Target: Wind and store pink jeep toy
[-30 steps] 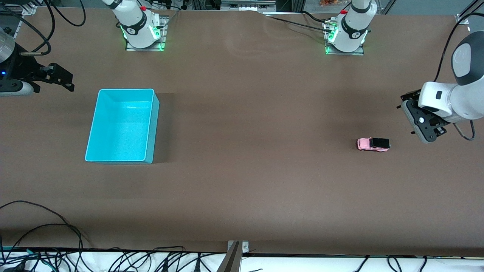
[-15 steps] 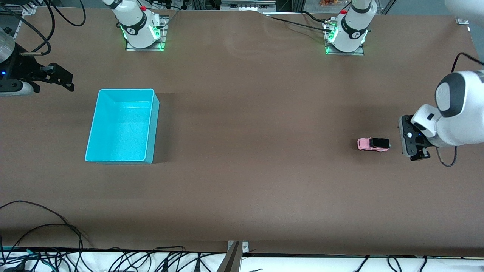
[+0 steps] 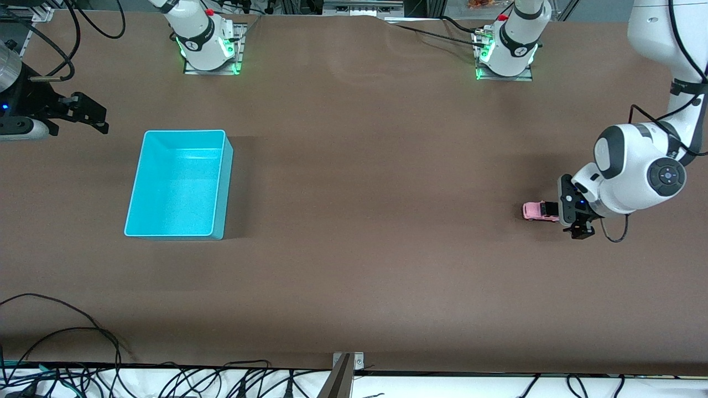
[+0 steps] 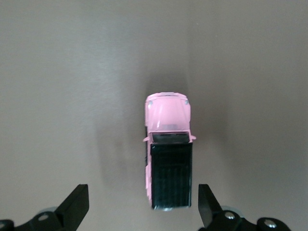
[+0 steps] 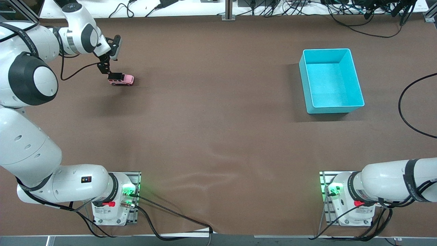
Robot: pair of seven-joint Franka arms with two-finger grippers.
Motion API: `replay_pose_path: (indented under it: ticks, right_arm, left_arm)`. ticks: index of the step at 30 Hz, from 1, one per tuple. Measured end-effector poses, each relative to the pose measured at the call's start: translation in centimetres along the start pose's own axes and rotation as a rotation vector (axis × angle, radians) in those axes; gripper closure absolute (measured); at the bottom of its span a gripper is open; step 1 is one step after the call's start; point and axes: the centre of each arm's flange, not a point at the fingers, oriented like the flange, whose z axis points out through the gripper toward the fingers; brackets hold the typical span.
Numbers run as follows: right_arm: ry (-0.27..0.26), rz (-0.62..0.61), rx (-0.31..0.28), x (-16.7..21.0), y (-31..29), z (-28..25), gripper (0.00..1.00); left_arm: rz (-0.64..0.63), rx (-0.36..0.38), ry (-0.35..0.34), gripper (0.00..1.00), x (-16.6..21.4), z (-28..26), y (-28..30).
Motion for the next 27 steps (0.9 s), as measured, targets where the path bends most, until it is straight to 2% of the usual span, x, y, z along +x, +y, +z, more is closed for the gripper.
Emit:
replay_pose_path:
  ticks: [5, 14, 27]
  right_arm:
    - [0.000, 0.000, 0.000, 0.0, 0.0, 0.0, 0.00]
    - [0.000, 0.000, 0.000, 0.0, 0.0, 0.0, 0.00]
    - [0.000, 0.000, 0.000, 0.0, 0.0, 0.0, 0.00]
  left_arm:
    - [0.009, 0.017, -0.001, 0.00, 0.3, 1.2, 0.7]
    - [0.016, -0.018, 0.007, 0.00, 0.7, 4.0, 2.4]
    - [0.019, -0.016, 0.008, 0.02, 0.9, 5.2, 2.4]
